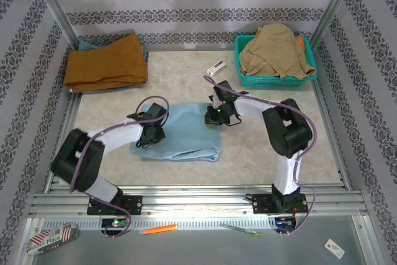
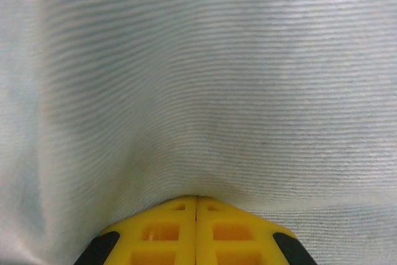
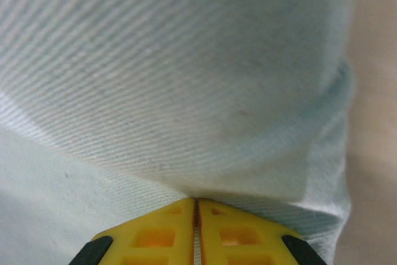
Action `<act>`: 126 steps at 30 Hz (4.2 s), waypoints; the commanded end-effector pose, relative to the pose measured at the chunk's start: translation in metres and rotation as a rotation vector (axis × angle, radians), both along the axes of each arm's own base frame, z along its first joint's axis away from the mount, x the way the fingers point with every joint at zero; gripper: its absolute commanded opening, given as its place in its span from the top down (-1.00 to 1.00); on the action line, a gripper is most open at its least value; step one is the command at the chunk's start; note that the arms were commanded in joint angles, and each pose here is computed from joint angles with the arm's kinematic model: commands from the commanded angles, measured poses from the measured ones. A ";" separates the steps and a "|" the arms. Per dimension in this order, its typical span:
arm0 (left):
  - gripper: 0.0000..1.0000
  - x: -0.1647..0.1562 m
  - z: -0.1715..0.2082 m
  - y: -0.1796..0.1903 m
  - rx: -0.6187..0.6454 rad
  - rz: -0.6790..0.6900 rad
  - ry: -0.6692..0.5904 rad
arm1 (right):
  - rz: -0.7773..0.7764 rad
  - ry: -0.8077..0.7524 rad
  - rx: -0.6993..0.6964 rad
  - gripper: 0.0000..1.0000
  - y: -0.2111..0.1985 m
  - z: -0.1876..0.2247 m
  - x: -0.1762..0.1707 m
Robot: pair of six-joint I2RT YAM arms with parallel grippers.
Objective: Fold and stack the trousers
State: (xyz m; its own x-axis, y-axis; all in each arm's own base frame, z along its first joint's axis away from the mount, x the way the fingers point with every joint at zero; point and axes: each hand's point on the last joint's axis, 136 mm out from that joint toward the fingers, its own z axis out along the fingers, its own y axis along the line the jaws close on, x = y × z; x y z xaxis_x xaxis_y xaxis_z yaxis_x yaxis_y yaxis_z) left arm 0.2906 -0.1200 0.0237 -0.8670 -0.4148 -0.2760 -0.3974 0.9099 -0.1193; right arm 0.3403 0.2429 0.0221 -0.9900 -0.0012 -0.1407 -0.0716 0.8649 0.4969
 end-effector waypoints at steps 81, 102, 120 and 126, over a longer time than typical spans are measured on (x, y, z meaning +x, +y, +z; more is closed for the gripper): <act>1.00 -0.068 0.022 -0.038 -0.017 -0.271 -0.105 | -0.137 0.058 -0.175 0.38 -0.048 -0.036 -0.097; 0.30 -0.102 0.009 0.035 0.056 -0.207 0.048 | -0.148 0.110 -0.206 0.62 -0.052 -0.060 -0.096; 0.24 -0.077 0.060 -0.063 -0.232 -0.269 -0.110 | -0.139 0.101 -0.170 0.60 -0.041 -0.052 -0.093; 0.35 -0.073 0.020 -0.058 -0.191 -0.202 -0.074 | -0.134 0.098 -0.177 0.59 -0.042 -0.053 -0.094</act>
State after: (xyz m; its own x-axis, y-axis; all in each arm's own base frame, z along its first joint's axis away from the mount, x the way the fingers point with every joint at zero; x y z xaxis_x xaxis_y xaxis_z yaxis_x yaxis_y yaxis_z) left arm 0.2087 -0.1734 0.0520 -0.9370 -0.2352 -0.2584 -0.1543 0.9420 -0.2979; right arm 0.2704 0.2450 0.0213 -0.9852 0.0873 -0.1475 -0.0046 0.8469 0.5318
